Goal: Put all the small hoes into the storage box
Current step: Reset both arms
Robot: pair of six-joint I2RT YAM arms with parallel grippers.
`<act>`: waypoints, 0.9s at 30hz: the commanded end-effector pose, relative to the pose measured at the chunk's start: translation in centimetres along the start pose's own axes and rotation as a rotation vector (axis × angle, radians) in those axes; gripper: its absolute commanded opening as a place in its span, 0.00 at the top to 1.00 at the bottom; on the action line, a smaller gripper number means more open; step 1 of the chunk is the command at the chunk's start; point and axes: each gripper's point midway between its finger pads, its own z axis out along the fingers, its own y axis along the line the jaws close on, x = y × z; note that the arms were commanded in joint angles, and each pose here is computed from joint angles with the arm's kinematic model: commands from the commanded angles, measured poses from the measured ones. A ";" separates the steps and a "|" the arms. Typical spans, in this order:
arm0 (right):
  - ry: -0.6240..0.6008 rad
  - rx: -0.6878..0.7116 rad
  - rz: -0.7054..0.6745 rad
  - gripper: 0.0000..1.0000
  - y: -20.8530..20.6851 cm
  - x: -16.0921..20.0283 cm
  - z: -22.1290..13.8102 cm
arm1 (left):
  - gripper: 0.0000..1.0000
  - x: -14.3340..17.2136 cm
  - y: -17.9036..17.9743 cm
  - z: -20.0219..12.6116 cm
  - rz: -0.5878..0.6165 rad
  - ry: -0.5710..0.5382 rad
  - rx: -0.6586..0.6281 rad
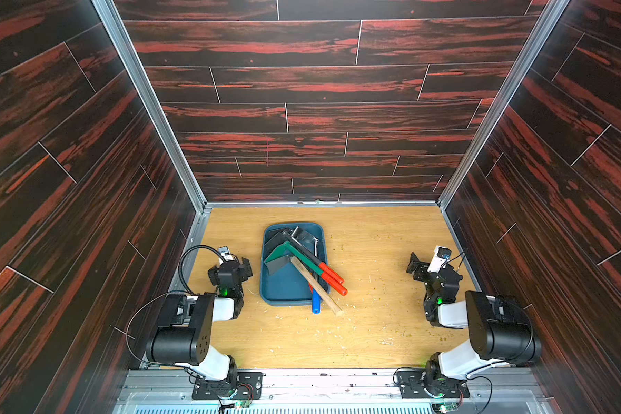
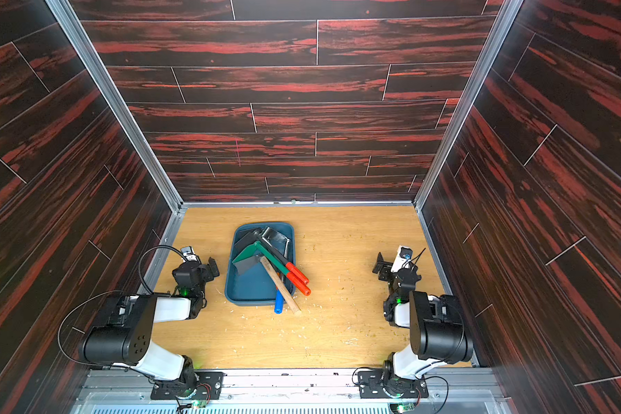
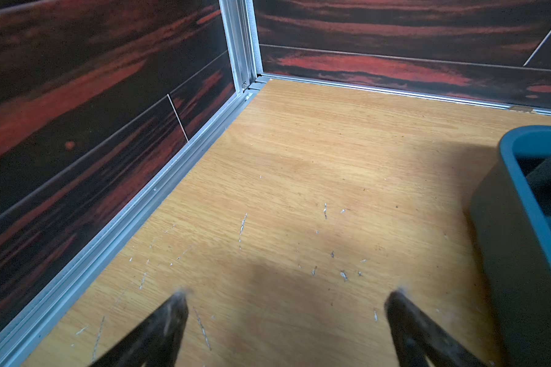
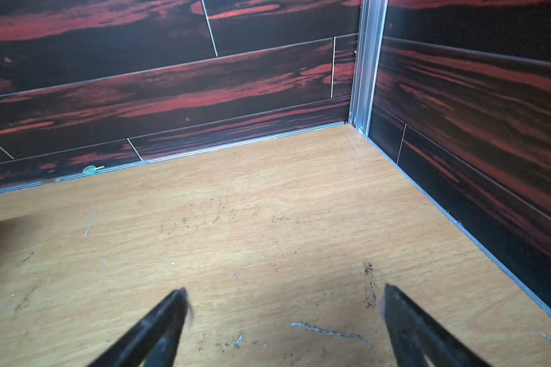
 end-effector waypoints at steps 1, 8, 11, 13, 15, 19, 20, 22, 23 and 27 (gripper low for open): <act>-0.005 -0.008 -0.009 0.02 0.2 -0.1 0.0 | 0.00 -1.4 0.0 0.1 -0.014 -0.037 0.000; -0.004 -0.007 -0.009 0.02 0.2 -0.1 0.0 | 0.00 -1.4 0.0 0.1 -0.014 -0.038 0.000; -0.004 -0.007 -0.009 0.02 0.2 -0.1 0.0 | 0.00 -1.4 0.0 0.1 -0.014 -0.037 0.000; -0.004 -0.007 -0.009 0.02 0.2 -0.1 0.0 | 0.00 -1.4 0.0 0.1 -0.014 -0.038 0.001; -0.003 -0.006 -0.008 0.02 0.2 -0.1 0.0 | 0.00 -1.4 0.0 0.1 -0.014 -0.038 0.002; -0.003 -0.006 -0.011 0.02 0.2 -0.1 0.1 | 0.00 -1.4 0.0 0.1 -0.015 -0.038 0.000; 0.002 -0.009 -0.013 0.02 0.2 -0.1 0.2 | 0.00 -1.4 0.0 0.1 -0.015 -0.038 0.000; 0.021 -0.036 -0.027 0.02 0.7 0.1 0.5 | 0.00 -1.4 0.0 0.1 -0.015 -0.039 0.001; 0.022 -0.041 -0.029 0.02 0.8 0.1 0.5 | 0.00 -1.4 0.0 0.1 -0.014 -0.038 0.000; 0.012 -0.048 -0.027 0.02 0.9 0.0 0.3 | 0.00 -1.4 0.0 0.1 -0.014 -0.038 0.000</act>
